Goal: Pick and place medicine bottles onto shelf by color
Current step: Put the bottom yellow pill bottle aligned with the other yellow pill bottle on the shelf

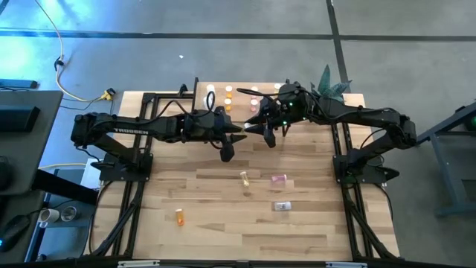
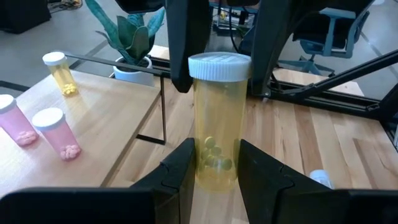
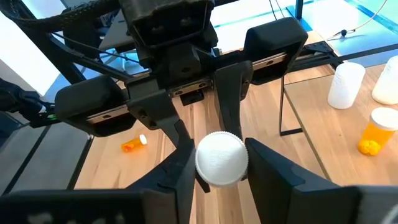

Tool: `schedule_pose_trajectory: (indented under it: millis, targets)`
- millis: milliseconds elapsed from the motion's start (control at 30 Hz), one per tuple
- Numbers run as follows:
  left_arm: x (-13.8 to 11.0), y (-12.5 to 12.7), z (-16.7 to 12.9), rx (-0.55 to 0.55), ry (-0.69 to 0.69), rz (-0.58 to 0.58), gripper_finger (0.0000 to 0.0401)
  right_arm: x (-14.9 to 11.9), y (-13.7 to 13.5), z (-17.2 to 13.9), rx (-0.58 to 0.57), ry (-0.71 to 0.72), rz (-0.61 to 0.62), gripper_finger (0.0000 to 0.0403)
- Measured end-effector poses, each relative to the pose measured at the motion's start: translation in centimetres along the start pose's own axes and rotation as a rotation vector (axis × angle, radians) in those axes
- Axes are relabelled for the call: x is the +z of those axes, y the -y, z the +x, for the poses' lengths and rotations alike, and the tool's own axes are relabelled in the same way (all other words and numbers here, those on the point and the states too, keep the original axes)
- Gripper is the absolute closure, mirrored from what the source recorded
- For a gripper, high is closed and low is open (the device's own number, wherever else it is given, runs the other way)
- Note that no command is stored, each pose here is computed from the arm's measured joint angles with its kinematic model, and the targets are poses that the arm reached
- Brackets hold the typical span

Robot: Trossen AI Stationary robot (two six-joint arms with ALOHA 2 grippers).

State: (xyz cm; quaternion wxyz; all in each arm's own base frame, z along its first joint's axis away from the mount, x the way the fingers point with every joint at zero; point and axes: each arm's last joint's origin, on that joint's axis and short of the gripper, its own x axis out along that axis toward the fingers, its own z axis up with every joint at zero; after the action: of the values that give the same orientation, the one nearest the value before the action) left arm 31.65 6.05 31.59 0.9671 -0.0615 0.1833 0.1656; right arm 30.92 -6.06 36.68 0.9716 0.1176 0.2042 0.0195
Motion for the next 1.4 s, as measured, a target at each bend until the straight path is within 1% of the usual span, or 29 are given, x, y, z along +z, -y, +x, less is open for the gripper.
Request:
schedule_pose_trajectory:
  millis: [133,400,500,600,767,900,1033,1133,1400]
  targets:
    - [0.0,0.0,0.0,0.003,0.0,0.0,0.0308,0.0,0.0,0.0,0.0,-0.001,0.0,0.0299]
    - [0.0,0.0,0.0,0.003,0.0,0.002,0.0308,-0.1,0.0,0.0,-0.002,-0.006,0.002,0.0302]
    - [0.0,0.0,0.0,0.002,-0.001,0.026,0.0304,-0.1,0.0,0.0,-0.002,-0.007,0.002,0.0303]
    - [0.0,0.0,0.0,0.002,-0.001,0.053,0.0286,-0.1,0.0,0.0,-0.003,-0.007,0.003,0.0303]
    - [0.0,0.0,0.0,0.004,-0.006,0.051,0.024,-0.1,0.2,0.0,-0.05,-0.004,0.0,0.0304]
    - [-0.1,-0.1,0.0,0.039,-0.004,0.046,0.021,0.0,0.7,-0.2,-0.069,-0.002,-0.017,0.0304]
    - [0.3,-0.5,-0.5,0.078,0.016,0.04,0.0198,0.3,1.5,-1.2,-0.109,0.017,-0.025,0.0304]
    - [0.4,-0.9,-0.5,0.105,0.018,0.036,0.0198,0.7,2.2,-2.5,-0.185,0.045,-0.02,0.0304]
    - [1.0,-2.4,-1.1,0.151,0.042,0.004,0.0197,1.6,3.5,-7.2,-0.293,0.109,-0.038,0.0304]
